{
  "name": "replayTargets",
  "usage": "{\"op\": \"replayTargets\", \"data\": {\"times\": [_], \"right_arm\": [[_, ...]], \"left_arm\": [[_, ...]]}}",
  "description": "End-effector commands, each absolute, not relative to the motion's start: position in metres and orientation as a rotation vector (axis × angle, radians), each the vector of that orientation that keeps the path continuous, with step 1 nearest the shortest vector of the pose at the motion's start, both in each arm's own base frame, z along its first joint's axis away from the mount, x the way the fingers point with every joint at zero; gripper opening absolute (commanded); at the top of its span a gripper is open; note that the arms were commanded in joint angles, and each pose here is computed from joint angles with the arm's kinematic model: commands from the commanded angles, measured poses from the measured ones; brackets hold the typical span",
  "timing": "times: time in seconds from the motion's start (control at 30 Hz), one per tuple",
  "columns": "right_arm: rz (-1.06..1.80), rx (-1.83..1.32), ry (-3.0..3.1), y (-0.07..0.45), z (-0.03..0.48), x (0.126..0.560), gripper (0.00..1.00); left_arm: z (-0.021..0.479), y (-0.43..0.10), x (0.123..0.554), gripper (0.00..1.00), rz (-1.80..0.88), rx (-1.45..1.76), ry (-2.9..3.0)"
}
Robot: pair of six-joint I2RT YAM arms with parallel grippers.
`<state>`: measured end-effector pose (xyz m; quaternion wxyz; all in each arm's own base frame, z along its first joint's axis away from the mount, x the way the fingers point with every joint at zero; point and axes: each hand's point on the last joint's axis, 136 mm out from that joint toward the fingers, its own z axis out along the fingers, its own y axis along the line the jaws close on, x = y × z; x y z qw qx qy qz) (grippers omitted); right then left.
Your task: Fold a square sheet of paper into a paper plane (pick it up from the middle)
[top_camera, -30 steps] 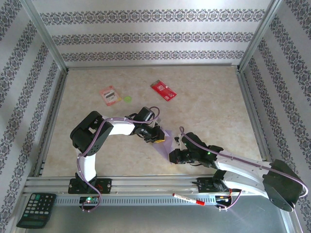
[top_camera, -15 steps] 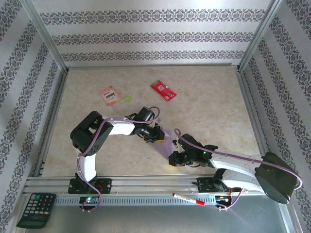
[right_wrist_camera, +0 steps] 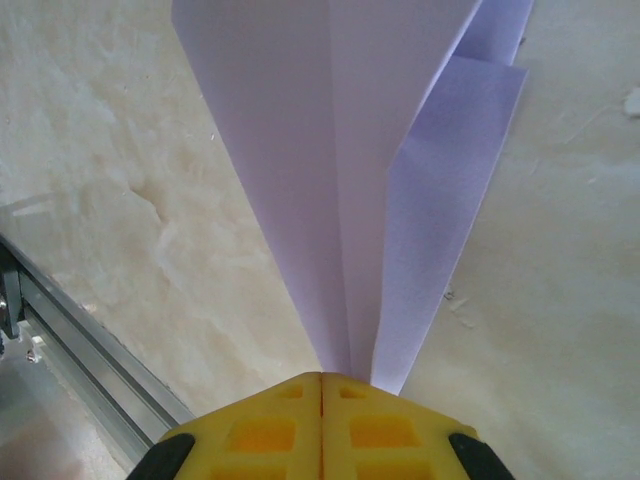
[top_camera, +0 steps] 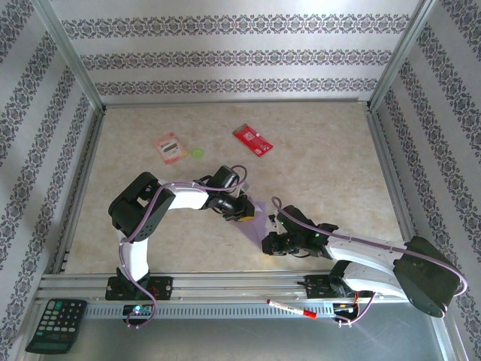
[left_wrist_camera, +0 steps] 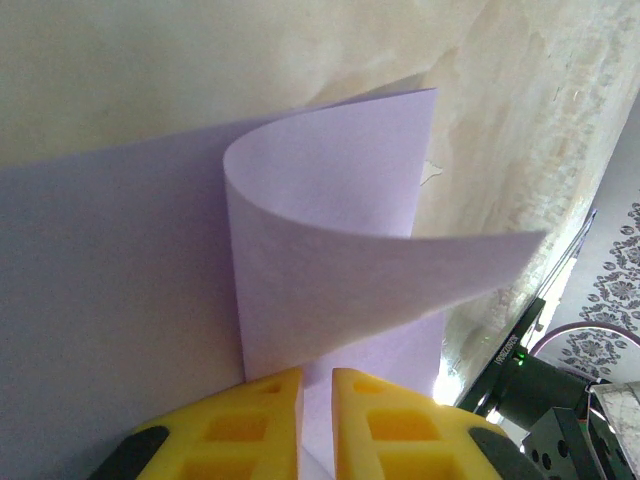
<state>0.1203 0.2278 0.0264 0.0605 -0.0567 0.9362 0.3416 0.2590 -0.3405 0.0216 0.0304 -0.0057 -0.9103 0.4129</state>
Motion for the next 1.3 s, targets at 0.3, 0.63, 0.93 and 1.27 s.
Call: {"op": "replayTargets", "data": {"times": [0.3,0.63,0.93,1.27], "right_arm": [[0.977,-0.151,2.879,0.21,0.002,0.112,0.05],[0.931,-0.188,2.937,0.202,-0.008,0.094,0.05],[0.884,-0.222,2.988,0.198,-0.008,0.078,0.03],[1.012,-0.207,2.821,0.222,0.043,0.106,0.02]], "left_arm": [[-0.017,-0.319,0.245,0.16,1.069,0.051,-2.816],[-0.018,-0.318,0.245,0.16,1.058,0.056,-2.821],[-0.022,-0.314,0.243,0.16,1.03,0.066,-2.824],[-0.025,-0.312,0.242,0.16,1.017,0.069,-2.824]]}}
